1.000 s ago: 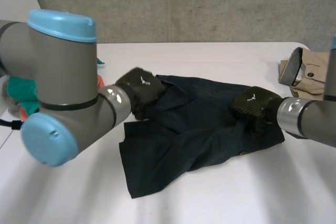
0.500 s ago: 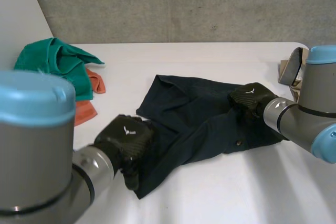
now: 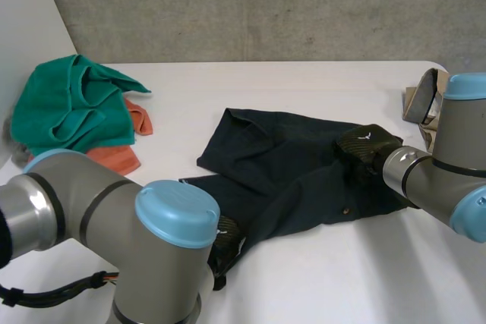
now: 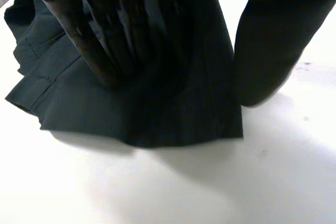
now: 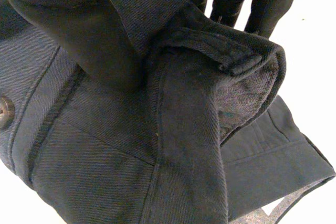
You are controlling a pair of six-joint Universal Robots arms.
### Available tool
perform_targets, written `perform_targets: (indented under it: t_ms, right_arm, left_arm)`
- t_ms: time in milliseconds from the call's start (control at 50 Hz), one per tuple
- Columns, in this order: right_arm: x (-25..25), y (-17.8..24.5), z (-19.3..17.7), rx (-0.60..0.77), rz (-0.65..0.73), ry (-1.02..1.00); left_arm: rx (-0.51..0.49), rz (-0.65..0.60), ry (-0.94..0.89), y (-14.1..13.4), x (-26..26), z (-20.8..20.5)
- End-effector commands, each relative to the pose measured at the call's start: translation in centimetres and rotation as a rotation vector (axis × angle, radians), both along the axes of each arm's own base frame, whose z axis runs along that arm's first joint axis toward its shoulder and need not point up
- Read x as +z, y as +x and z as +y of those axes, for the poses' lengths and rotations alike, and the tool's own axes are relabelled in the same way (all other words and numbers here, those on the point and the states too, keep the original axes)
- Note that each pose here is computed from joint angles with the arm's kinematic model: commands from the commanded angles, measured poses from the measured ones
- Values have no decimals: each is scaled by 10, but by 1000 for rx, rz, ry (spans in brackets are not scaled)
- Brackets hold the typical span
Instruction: Fold the laundry.
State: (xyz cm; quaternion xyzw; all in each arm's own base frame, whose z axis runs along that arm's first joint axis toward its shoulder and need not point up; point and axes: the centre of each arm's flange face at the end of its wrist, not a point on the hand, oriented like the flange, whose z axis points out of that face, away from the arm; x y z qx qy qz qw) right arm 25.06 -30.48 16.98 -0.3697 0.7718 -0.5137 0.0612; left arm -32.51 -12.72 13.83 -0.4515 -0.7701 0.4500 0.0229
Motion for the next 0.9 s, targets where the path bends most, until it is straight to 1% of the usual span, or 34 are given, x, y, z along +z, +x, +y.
perform_targets:
  t_ms: [20, 100, 160, 180, 220, 240, 300, 320, 360, 400, 440, 460, 480, 520, 540, 600, 620, 680, 700, 760, 780, 800, 840, 900]
  right_arm:
    - [8, -3, 2, -5, -7, -11]
    - [20, -8, 8, 8, 6, -22]
    - [28, -15, 23, 75, 81, 6]
    - [31, -21, 32, 126, 134, 24]
    - [32, -27, 40, 179, 193, 45]
    - [30, -34, 49, 236, 257, 72]
    - [23, -41, 64, 341, 360, 113]
    - [19, -43, 71, 398, 409, 128]
    - [14, -42, 72, 453, 458, 93]
    - [9, -38, 68, 448, 456, 75]
    - [7, -30, 55, 409, 438, 15]
    - [7, -27, 50, 393, 426, -4]
    - [12, -20, 38, 357, 397, -70]
    - [22, -11, 25, 323, 359, -149]
    - [35, -1, 11, 292, 313, -244]
    - [66, 14, -11, 238, 215, -411]
    - [93, 22, -25, 193, 132, -535]
    - [135, 30, -43, 105, -32, -706]
    - [160, 31, -52, 49, -145, -807]
    - [193, 29, -56, -13, -310, -943]
    - [212, 29, -55, -28, -400, -1025]
    - [221, 31, -53, -27, -451, -1073]
    - [226, 34, -49, -15, -494, -1120]
    - [220, 35, -50, -6, -483, -1122]
  left_arm:
    - [66, 45, -82, -2, 7, -20]
    - [78, 96, -117, 2, 31, -25]
    - [43, 133, -136, 6, 54, -24]
    - [31, 117, -129, 12, 61, -26]
    - [17, 91, -119, 18, 65, -28]
    - [-7, 44, -98, 24, 65, -30]
    - [-53, -34, -72, 30, 61, -33]
    - [-76, -87, -50, 34, 56, -38]
    - [-91, -130, -43, 35, 48, -49]
    - [-91, -127, -69, 31, 46, -60]
    - [-77, -105, -131, 19, 48, -79]
    - [-66, -93, -157, 15, 51, -86]
    - [-48, -57, -213, 6, 59, -101]
    - [-31, -3, -291, -6, 73, -117]
    - [-17, 69, -387, -18, 96, -133]
    - [10, 215, -565, -32, 144, -154]
    - [30, 337, -691, -37, 184, -163]
    - [68, 543, -863, -37, 246, -168]
    - [76, 676, -949, -34, 281, -166]
    - [74, 833, -1024, -31, 317, -158]
    - [70, 890, -1041, -29, 328, -154]
    - [69, 908, -1040, -29, 331, -152]
    - [65, 921, -1028, -30, 331, -151]
    - [81, 904, -1005, -28, 324, -154]
